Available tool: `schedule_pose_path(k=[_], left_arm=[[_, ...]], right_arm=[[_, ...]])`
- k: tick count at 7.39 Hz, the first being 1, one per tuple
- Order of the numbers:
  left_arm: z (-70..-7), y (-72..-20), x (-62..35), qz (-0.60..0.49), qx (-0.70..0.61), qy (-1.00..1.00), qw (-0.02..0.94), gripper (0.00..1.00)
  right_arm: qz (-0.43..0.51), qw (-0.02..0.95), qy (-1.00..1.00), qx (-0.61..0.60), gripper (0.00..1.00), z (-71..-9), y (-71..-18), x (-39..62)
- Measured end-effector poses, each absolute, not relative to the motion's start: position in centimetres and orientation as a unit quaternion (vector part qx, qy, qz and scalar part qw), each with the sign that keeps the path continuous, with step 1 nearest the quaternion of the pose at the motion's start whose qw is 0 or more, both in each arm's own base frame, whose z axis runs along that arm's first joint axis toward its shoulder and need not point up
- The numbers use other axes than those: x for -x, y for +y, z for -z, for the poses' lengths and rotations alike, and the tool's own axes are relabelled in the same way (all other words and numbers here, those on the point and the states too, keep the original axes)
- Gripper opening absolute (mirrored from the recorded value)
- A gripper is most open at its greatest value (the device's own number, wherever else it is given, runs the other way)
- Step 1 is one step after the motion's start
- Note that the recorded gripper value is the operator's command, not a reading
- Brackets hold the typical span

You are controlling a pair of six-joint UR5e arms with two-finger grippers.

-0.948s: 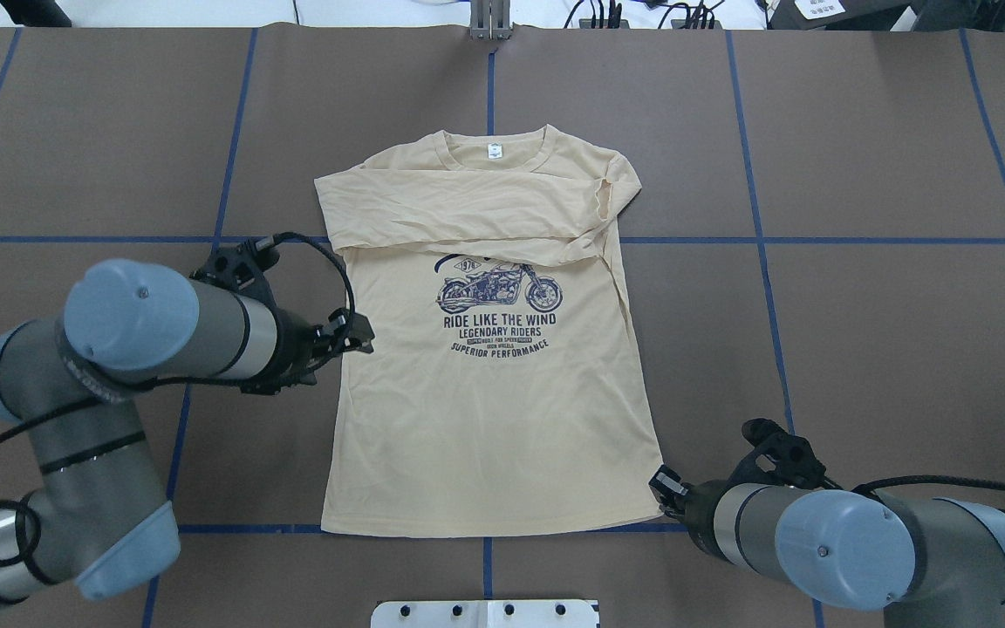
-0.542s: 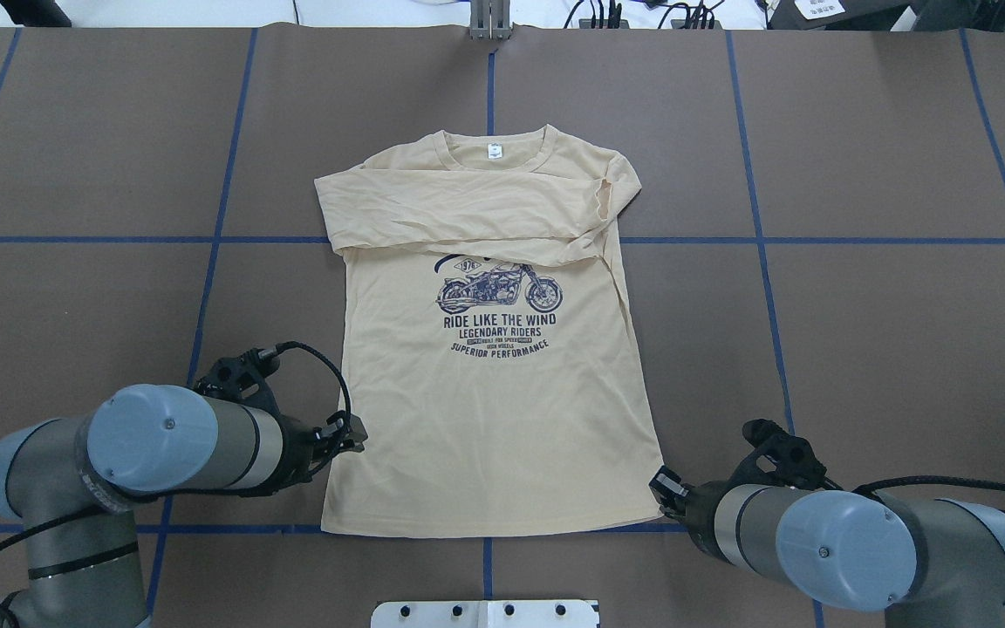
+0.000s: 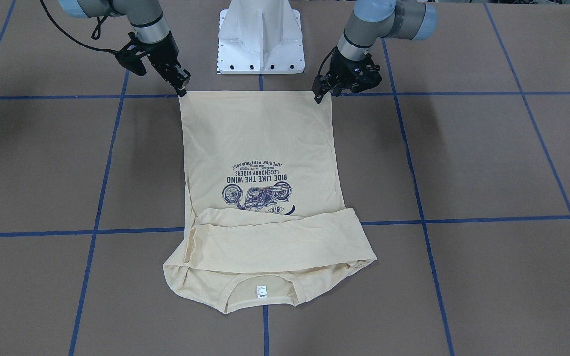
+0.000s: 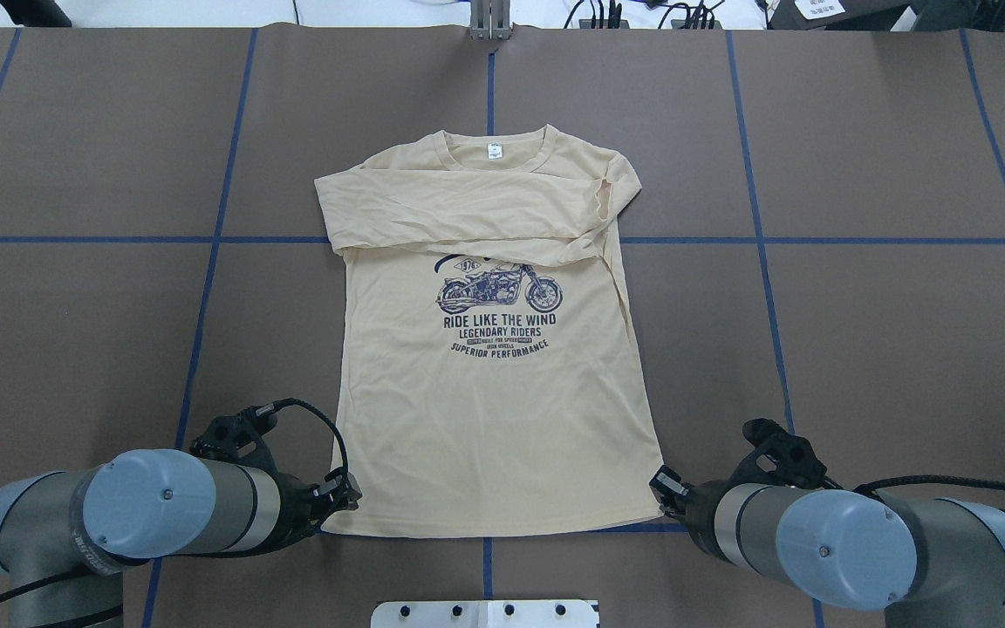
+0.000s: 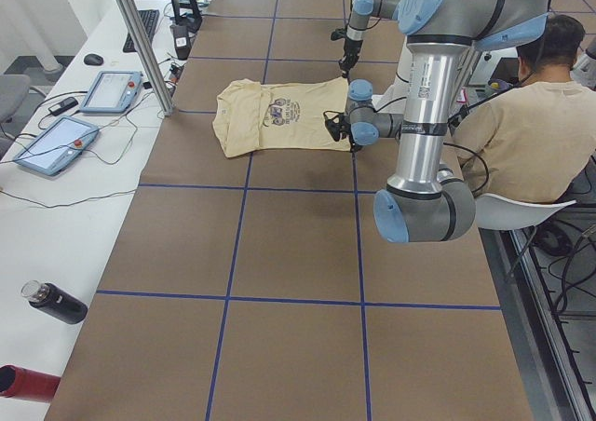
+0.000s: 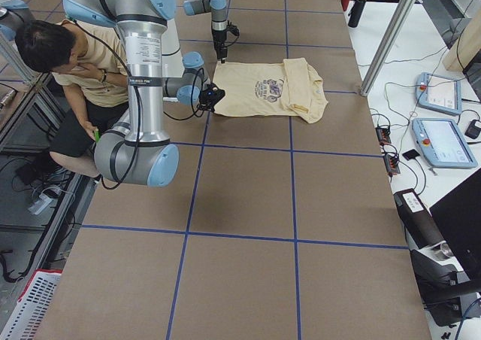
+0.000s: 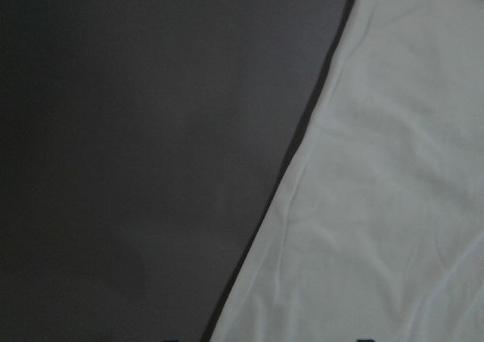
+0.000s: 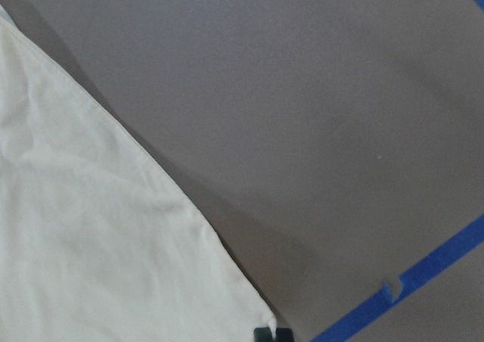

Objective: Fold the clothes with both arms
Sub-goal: 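Grasp both hem corners with the left and right grippers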

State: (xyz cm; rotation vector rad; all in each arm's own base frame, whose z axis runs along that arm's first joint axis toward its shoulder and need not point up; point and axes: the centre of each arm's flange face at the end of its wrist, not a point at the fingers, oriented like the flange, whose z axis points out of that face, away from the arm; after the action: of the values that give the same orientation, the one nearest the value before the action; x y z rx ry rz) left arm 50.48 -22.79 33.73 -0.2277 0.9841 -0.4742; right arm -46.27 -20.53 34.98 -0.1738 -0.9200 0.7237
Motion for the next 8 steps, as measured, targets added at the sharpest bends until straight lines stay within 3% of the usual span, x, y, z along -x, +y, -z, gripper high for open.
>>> schedule_pose_path(k=[1,2,3,4,5,8], left_arm=[[-33.82,-22.42,-50.53,0.227,0.109,0.466,0.848,0.6],[-33.93,-22.28,-50.54,0.228,0.109,0.465,0.849,0.52],[-34.12,-22.23,-50.49,0.229,0.109,0.463,0.85,0.4],[-34.3,-22.21,-50.45,0.23,0.109,0.461,0.85,0.11],[-34.51,-22.19,-50.41,0.23,0.109,0.459,0.851,0.0],[-34.32,-22.09,-49.88,0.232,0.11,0.461,0.85,0.0]], right_arm=[[-0.341,0.83,-0.434,0.082,0.0,-34.96,-20.53,46.28],[-0.341,0.83,-0.434,0.082,0.0,-34.96,-20.53,46.28],[-0.341,0.83,-0.434,0.082,0.0,-34.99,-20.54,46.26],[-0.341,0.83,-0.433,0.082,0.0,-35.03,-20.54,46.24],[-0.342,0.831,-0.432,0.081,0.0,-35.14,-20.56,46.19],[-0.342,0.831,-0.431,0.081,0.0,-35.31,-20.59,46.05]])
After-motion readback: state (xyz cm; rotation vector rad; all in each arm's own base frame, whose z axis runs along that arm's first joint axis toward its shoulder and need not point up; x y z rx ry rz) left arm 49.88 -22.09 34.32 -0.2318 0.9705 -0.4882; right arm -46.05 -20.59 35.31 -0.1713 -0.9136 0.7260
